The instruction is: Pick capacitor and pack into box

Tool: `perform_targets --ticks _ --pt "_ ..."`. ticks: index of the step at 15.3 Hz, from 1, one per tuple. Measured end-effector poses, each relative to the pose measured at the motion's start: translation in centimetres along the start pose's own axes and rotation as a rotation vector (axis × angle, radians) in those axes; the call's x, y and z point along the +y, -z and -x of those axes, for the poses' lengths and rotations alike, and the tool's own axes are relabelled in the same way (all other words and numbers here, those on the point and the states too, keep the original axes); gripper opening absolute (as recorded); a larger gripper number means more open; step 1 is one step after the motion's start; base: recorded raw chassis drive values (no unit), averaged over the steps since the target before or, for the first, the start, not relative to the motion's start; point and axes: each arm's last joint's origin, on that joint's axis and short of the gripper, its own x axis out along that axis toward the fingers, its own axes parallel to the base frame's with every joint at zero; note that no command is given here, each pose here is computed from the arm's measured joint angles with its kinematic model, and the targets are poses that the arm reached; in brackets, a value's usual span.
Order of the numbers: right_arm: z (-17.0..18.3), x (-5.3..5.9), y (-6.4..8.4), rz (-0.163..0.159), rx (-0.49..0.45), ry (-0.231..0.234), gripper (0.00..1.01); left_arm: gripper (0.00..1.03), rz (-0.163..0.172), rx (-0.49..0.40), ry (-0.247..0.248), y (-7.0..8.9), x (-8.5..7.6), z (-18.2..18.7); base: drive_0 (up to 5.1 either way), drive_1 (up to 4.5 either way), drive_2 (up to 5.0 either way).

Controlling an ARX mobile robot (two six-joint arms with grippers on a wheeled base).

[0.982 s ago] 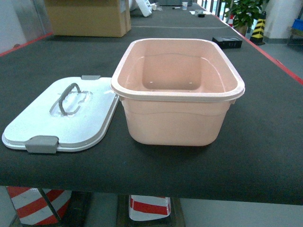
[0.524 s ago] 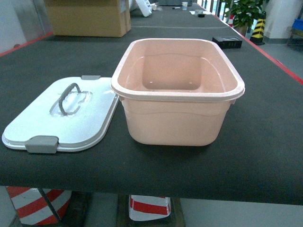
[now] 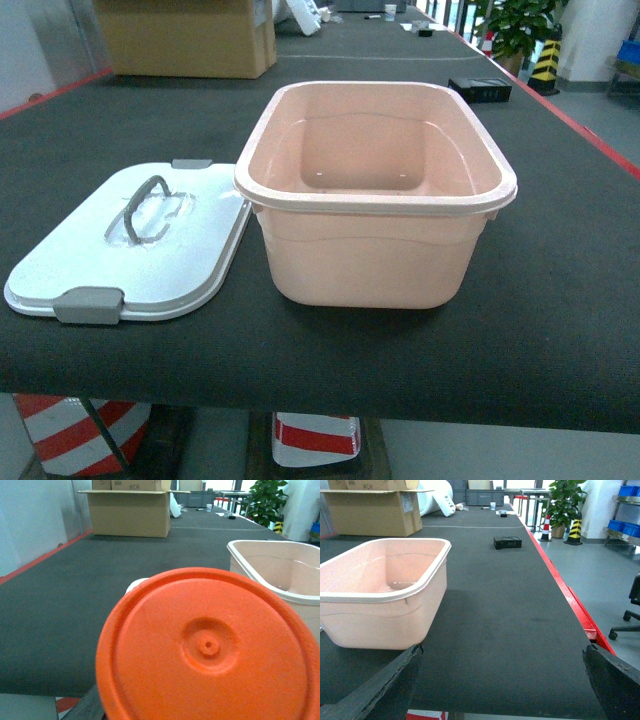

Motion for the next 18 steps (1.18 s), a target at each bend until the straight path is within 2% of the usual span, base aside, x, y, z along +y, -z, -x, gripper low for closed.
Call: perform_targets --ticks 7,8,9,10,11,12,14,15,16,18 --pt "0.0 0.0 0.0 0.0 0.0 0.0 0.98 0.44 0.0 0.0 0.0 0.0 0.0 0.0 0.0 0.0 0.0" --pt "0.0 0.0 0.0 0.0 0.0 0.0 0.98 0.44 0.002 0.038 -0.073 0.2 -0.1 -0.1 0.0 0.0 0.0" --pt "0.0 0.0 0.0 0.0 0.0 0.0 0.98 0.44 0.015 0.07 -0.165 0.1 -0.7 -0.8 0.0 0.0 0.0" --pt "0.0 0.0 0.0 0.0 0.0 0.0 0.98 0.44 0.028 0.059 -0.217 -0.7 -1.2 -1.8 0.0 0.0 0.0" --pt "0.0 0.0 0.0 0.0 0.001 0.0 0.98 0.44 0.04 0.017 -0.222 -1.9 -1.6 -3.0 0.0 0.0 0.0" --pt "0.0 0.0 0.0 0.0 0.0 0.0 0.98 0.44 0.052 -0.055 -0.187 -4.0 -2.3 -5.1 0.0 0.0 0.0" --pt "0.0 0.0 0.0 0.0 0.0 0.0 0.98 0.44 0.039 -0.151 -0.081 -7.2 -4.6 -10.4 0.0 0.0 0.0" --pt "0.0 0.0 0.0 0.0 0.0 0.0 0.98 0.44 0.014 -0.131 -0.028 -7.7 -6.4 -13.6 0.0 0.0 0.0" --pt "0.0 0.0 0.0 0.0 0.0 0.0 0.98 0.44 -0.014 -0.077 0.057 -7.5 -9.0 -17.2 0.0 0.0 0.0" --pt "0.0 0.0 0.0 0.0 0.0 0.0 0.98 0.44 -0.04 0.016 0.257 -7.2 -14.5 -23.1 0.0 0.0 0.0"
